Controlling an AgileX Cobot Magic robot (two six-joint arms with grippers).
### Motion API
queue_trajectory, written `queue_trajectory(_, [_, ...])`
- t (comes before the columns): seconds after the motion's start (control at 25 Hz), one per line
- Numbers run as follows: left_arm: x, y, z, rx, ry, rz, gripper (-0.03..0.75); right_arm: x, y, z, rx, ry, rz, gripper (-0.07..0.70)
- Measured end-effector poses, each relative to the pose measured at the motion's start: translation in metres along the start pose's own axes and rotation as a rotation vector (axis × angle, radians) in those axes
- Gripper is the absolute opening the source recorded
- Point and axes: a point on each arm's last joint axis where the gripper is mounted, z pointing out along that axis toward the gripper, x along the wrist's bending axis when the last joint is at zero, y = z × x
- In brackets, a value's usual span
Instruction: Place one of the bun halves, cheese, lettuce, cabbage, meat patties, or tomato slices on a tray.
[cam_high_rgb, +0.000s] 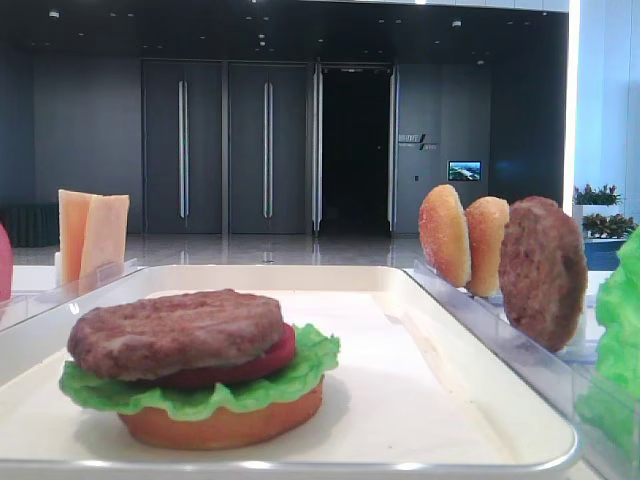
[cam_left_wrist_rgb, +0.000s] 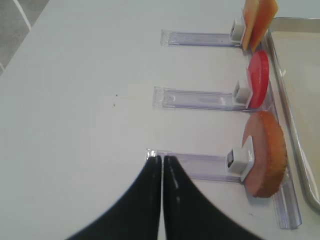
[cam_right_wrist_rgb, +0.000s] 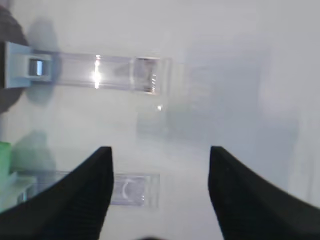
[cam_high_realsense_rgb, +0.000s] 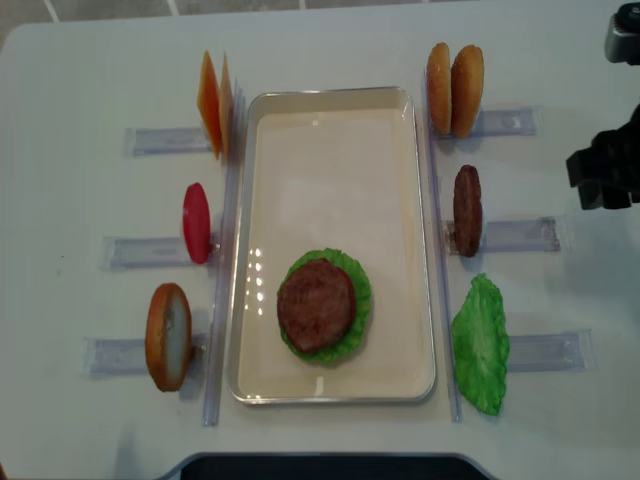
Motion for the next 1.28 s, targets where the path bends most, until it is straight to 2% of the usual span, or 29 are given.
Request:
queue_trajectory(0.16, [0.000, 0.000, 0.000, 0.000, 0.000, 0.000, -0.001, -0.021, -0.006, -0.002, 0.048, -0.067, 0.054, 0.430])
queue_trajectory(0.32, [0.000, 0.000, 0.000, 0.000, 0.000, 0.000, -0.001, -0.032, -0.009, -0.003, 0.068, -0.084, 0.100, 0.430])
queue_trajectory(0.6, [0.000, 0.000, 0.000, 0.000, 0.000, 0.000, -0.001, -0.031, -0.021, -0.014, 0.126, -0.080, 0.106, 0.430])
queue_trajectory(0.8, [0.000, 0.000, 0.000, 0.000, 0.000, 0.000, -0.001, -0.022, -0.039, -0.047, 0.020, -0.088, 0.090, 0.429])
queue_trajectory(0.88, [0.000, 0.000, 0.000, 0.000, 0.000, 0.000, -0.001, -0.018, -0.053, -0.060, -0.042, -0.092, 0.104, 0.429])
queue_trajectory(1.12, [0.000, 0.000, 0.000, 0.000, 0.000, 0.000, -0.001, -0.007, -0.116, -0.077, -0.187, -0.102, 0.123, 0.429])
queue_trajectory(1.28, [0.000, 0.000, 0.000, 0.000, 0.000, 0.000, -0.001, -0.002, -0.152, -0.073, -0.257, -0.107, 0.121, 0.429])
